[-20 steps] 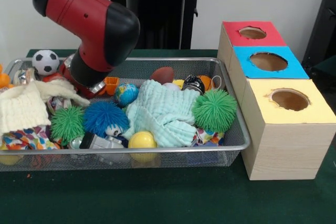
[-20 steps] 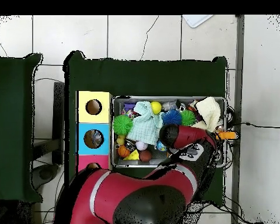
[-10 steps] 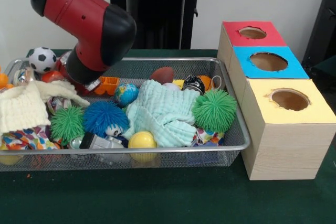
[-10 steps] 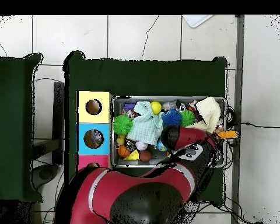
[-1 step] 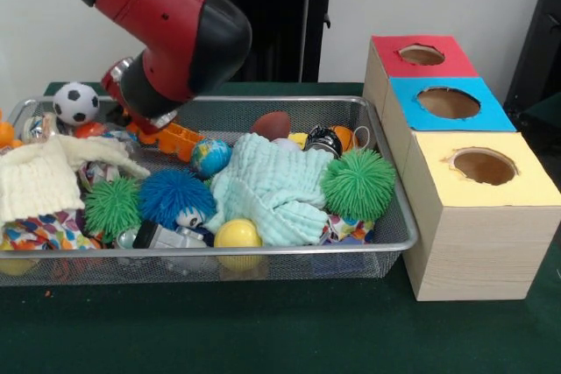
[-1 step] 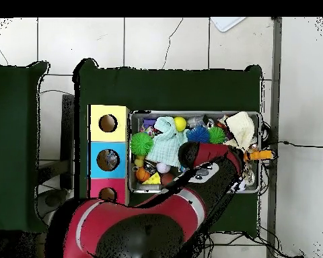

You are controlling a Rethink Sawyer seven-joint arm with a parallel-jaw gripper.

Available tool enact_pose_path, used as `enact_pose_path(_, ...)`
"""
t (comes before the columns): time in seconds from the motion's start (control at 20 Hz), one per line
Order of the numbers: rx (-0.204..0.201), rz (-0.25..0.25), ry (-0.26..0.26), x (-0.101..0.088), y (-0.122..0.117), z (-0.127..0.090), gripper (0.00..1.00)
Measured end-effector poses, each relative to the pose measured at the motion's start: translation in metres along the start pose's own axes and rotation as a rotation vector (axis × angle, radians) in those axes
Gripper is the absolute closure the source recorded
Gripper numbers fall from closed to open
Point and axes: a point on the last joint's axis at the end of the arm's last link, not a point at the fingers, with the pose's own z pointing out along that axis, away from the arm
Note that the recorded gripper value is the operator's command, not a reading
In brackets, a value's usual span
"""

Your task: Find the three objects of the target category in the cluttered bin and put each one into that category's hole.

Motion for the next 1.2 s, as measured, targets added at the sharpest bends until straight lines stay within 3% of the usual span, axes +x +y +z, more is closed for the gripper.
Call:
enact_pose_path(0.2,0.049,-0.005,-0.002,0.000,-0.012,-0.025,1.00)
enact_pose_path(0.3,0.075,-0.011,-0.034,0.000,-0.022,-0.044,1.00)
enact_pose_path(0.7,0.076,-0.002,-0.087,-0.006,-0.038,-0.072,1.00)
enact_pose_path(0.85,0.056,0.013,-0.119,-0.013,-0.045,-0.081,1.00)
enact_pose_path(1.05,-0.037,0.047,-0.200,-0.031,-0.051,-0.087,1.00)
enact_pose_path(1.2,-0.169,0.109,-0.263,-0.050,-0.055,-0.086,1.00)
